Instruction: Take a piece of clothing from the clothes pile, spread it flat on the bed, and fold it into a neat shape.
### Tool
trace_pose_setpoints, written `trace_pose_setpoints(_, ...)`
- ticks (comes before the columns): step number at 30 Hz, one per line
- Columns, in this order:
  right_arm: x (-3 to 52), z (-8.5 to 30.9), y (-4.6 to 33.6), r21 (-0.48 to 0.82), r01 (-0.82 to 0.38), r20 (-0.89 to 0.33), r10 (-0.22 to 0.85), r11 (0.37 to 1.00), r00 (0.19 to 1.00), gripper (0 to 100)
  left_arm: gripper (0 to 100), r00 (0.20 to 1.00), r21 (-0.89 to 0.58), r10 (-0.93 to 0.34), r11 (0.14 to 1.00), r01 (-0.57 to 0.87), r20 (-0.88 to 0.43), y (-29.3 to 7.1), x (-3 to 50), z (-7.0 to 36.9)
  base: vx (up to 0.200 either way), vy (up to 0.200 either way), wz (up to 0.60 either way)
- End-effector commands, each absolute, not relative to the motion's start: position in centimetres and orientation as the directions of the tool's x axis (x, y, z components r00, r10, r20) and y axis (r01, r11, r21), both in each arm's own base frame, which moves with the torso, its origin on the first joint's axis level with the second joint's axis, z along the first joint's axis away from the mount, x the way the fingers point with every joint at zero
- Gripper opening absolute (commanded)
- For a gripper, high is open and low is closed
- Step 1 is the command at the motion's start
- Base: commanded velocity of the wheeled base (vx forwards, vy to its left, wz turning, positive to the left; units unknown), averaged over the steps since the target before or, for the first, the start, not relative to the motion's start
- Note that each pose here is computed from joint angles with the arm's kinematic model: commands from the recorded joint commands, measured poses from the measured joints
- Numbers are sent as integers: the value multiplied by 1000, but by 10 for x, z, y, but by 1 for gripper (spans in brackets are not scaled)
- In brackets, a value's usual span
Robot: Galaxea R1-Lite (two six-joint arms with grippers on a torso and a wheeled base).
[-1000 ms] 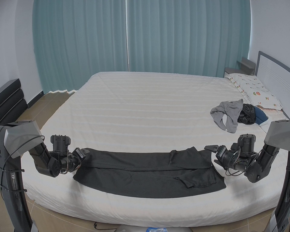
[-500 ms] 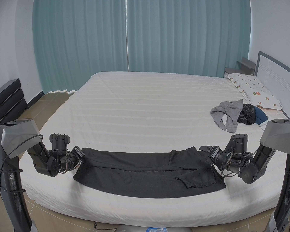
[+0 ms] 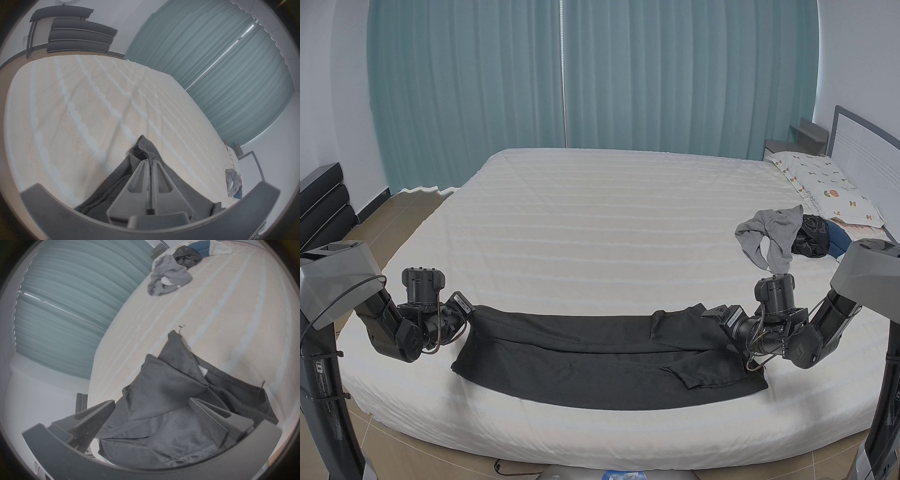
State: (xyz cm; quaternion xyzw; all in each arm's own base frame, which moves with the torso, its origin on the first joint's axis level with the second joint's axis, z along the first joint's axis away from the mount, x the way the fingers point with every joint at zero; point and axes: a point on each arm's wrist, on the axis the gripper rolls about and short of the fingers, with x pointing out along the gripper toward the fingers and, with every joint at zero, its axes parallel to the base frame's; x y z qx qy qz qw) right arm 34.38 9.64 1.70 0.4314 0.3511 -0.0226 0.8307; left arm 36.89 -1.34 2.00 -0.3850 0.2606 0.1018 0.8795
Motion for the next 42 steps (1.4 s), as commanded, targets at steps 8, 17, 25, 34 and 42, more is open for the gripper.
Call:
trace_pose_setpoints(8,361,-1,96,690,366,-620,250,624,743,100,0,848,-629,-22,681,-376,-530,-14,369,22,0,0,0)
trace_pose_setpoints(17,364,-1,92,673,395,-632,209,626,746,100,0,846,-628,-22,681,-377,-532,-14,369,21,0,0,0)
trace_pose_setpoints(25,354,9,91,672,392,-630,206,628,749,100,0,845,-627,-20,680,-379,-534,-13,369,20,0,0,0)
trace_pose_setpoints(34,350,1,90,642,424,-670,200,638,715,100,0,846,-628,-20,680,-378,-532,-13,369,21,0,0,0)
trace_pose_setpoints(42,351,-3,91,635,432,-681,199,640,705,100,0,845,-627,-20,680,-380,-535,-13,369,20,0,0,0)
